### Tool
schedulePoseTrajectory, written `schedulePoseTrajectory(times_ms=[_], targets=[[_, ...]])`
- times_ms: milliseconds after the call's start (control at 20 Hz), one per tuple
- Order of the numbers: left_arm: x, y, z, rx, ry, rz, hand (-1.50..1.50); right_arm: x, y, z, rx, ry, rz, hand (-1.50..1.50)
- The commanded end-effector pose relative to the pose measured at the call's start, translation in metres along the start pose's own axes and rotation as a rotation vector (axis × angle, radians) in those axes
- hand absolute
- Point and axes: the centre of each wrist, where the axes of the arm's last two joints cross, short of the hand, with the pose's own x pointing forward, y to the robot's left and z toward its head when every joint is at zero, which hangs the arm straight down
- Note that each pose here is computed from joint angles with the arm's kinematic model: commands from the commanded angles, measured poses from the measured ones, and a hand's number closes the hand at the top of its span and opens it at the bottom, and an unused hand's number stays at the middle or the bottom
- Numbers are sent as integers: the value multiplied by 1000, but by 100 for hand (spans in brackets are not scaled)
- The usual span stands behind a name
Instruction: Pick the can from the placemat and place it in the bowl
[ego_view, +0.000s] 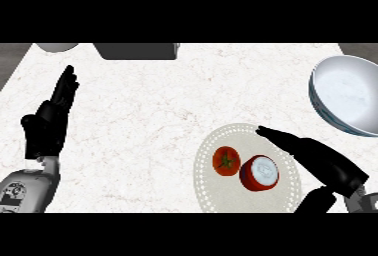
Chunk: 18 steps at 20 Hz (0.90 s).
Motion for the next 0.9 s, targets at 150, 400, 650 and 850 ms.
schedulePoseTrajectory(times_ms=[150,400,650,850], targets=[[-6,19,13,-6,18,-2,0,-15,22,-19,27,70,13,-150],[17,-8,7,-4,14,-15,0,-8,32,-35,47,71,24,-150],[13,-7,-9,-4,7,5,0,-36,33,-63,61,64,7,-150],[-5,1,-4,7,3,5,0,-6,56,-60,57,42,14,-150]])
